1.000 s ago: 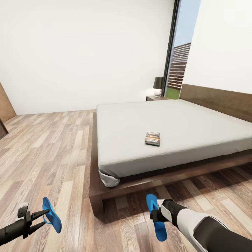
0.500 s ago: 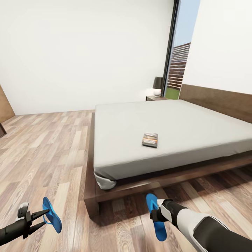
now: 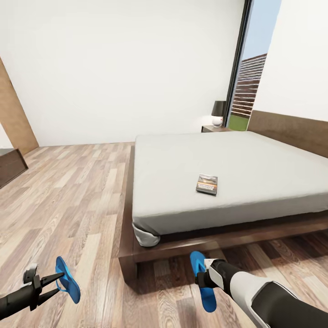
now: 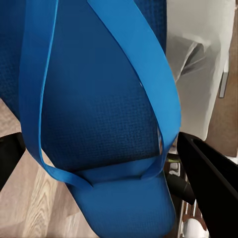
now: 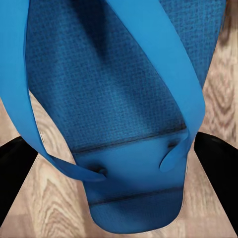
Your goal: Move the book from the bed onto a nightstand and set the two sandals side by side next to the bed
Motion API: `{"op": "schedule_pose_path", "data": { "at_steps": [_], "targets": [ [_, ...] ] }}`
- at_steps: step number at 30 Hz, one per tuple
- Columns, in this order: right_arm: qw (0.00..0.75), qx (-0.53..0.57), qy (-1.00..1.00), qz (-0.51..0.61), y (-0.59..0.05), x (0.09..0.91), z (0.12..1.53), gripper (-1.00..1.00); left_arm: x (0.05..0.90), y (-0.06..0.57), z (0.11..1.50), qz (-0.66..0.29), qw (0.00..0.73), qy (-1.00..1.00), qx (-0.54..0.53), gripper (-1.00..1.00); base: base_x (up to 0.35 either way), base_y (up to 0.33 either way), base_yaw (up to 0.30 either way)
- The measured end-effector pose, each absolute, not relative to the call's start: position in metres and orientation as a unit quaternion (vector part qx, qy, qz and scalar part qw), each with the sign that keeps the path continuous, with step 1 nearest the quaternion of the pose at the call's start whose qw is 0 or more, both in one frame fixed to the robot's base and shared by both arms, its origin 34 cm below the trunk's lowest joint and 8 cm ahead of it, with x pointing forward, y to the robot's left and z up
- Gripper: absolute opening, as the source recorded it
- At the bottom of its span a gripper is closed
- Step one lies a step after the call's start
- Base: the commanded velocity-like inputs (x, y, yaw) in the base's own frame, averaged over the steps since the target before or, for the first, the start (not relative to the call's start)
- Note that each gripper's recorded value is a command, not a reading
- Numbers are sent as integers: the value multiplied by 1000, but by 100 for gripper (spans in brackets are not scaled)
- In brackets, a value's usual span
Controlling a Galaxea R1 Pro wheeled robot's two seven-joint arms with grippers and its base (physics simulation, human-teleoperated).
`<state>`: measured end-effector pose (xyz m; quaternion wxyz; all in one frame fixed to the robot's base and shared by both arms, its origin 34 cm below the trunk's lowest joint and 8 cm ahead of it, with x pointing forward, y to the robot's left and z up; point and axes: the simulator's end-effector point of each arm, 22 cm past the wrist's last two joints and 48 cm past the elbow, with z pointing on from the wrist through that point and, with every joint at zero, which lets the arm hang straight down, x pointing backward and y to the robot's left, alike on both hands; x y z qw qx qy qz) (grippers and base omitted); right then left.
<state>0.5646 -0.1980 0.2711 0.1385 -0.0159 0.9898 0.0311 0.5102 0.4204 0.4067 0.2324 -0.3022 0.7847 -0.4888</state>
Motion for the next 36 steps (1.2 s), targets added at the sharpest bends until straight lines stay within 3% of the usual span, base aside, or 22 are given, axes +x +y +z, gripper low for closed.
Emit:
{"op": "schedule_pose_path", "data": {
  "at_steps": [19, 36],
  "targets": [
    [139, -15, 990, 32, -198, 565, 271, -100, 510, 420, 407, -489, 232, 785, -302, -100, 0, 0, 188],
    [139, -14, 990, 24, -203, 565, 271, -100, 511, 420, 407, -490, 233, 784, -301, -100, 0, 0, 12]
  ]
}}
